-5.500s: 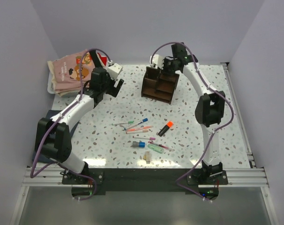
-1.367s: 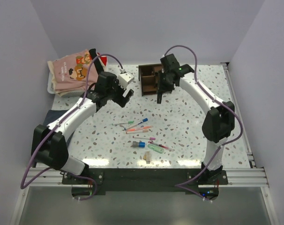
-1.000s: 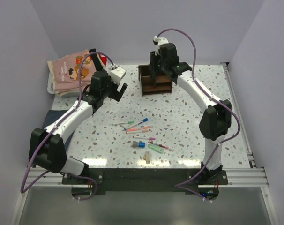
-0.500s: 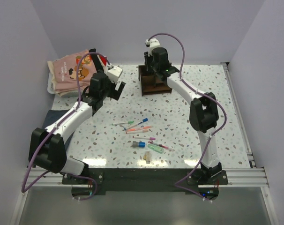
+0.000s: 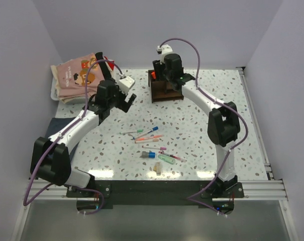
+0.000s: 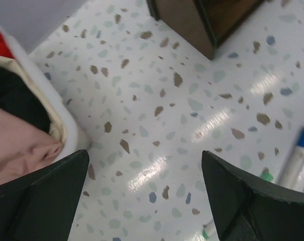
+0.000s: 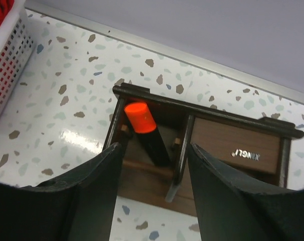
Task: Sort the stationery into containers
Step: Place the pen in the storage box, then pick up the pen from the center of the board.
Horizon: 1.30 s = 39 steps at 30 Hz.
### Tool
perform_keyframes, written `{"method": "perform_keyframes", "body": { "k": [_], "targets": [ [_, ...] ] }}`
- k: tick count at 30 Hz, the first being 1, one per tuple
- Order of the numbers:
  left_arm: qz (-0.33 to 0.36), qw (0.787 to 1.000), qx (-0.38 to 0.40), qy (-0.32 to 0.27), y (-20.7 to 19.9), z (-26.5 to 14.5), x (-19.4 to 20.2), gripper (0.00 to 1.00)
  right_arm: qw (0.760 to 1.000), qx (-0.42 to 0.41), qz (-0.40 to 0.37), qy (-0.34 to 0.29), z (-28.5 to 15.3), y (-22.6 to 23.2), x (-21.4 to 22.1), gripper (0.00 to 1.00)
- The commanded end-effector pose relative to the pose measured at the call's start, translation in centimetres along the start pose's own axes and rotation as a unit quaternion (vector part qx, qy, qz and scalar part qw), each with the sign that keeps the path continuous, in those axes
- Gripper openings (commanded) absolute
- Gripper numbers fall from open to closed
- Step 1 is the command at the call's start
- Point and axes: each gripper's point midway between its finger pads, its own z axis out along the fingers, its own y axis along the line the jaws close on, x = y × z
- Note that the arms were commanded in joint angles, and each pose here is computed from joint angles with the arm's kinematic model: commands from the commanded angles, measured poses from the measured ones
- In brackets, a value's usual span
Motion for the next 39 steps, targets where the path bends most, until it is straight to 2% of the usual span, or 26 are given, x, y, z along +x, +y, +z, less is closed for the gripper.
{"method": "perform_keyframes", "body": {
  "k": [1, 2, 3, 4, 5, 6, 8, 9, 10, 11, 12, 14, 19, 26, 32, 39],
  "targets": [
    [0.099, 0.977, 0.188, -0.001, -5.9, -1.9, 1.1, 0.99, 0.998, 0.004, 0.027, -0.06, -7.0, -0.7, -7.0, 0.61],
    [0.137, 0.968, 0.208, -0.007, -6.1, -2.2, 0.2, 0.99, 0.998, 0.002, 0.026, -0.053, -7.7, -0.7, -6.6, 0.62],
    [0.133, 0.958, 0.249, 0.042, -7.3, -2.6, 2.5, 0.99, 0.998, -0.003, 0.025, -0.053, -9.3, -0.7, -7.1, 0.63],
    [0.139, 0.951, 0.27, 0.063, -7.6, -2.7, 3.2, 0.99, 0.999, -0.011, 0.02, -0.048, -10.1, -0.6, -6.9, 0.65],
    [0.173, 0.939, 0.291, 0.063, -7.6, -2.7, 2.6, 1.0, 0.998, -0.049, 0.008, -0.031, -10.6, 0.6, -5.8, 0.67],
    [0.159, 0.915, 0.349, 0.126, -9.2, -3.4, 6.0, 1.0, 0.997, -0.07, -0.027, -0.013, -11.9, 0.8, -5.0, 0.67],
    [0.172, 0.896, 0.382, 0.147, -9.7, -3.2, 6.9, 1.0, 0.987, -0.142, -0.073, 0.018, -13.3, 2.6, -2.9, 0.74],
    [0.167, 0.889, 0.394, 0.163, -10.0, -3.1, 8.0, 1.0, 0.984, -0.149, -0.087, 0.033, -14.0, 2.6, -1.9, 0.76],
    [0.17, 0.89, 0.39, 0.161, -10.0, -2.8, 8.1, 1.0, 0.984, -0.15, -0.091, 0.029, -15.1, 2.4, -2.1, 0.76],
    [0.168, 0.891, 0.387, 0.164, -10.3, -2.7, 8.7, 1.0, 0.983, -0.151, -0.093, 0.045, -15.3, 2.1, -0.4, 0.76],
    [0.181, 0.901, 0.364, 0.149, -9.7, -1.8, 8.1, 0.97, 0.983, -0.149, -0.092, 0.051, -15.7, 1.7, 0.1, 0.76],
    [0.181, 0.906, 0.351, 0.152, -9.7, -1.3, 8.5, 0.86, 0.984, -0.145, -0.086, 0.059, -16.5, 1.1, 0.8, 0.75],
    [0.155, 0.892, 0.384, 0.184, -10.9, -0.9, 10.1, 0.78, 0.986, -0.13, -0.08, 0.06, -17.5, -0.3, 1.2, 0.74],
    [0.14, 0.891, 0.381, 0.205, -12.0, 0.0, 11.9, 0.56, 0.989, -0.119, -0.067, 0.063, -17.9, -1.5, 1.7, 0.73],
    [0.135, 0.901, 0.359, 0.202, -12.2, 1.3, 12.1, 0.48, 0.99, -0.106, -0.063, 0.062, -18.4, -2.3, 1.9, 0.72],
    [0.137, 0.905, 0.348, 0.204, -12.8, 2.2, 13.1, 0.45, 0.992, -0.095, -0.055, 0.061, -19.1, -3.3, 2.2, 0.72]
  ]
}}
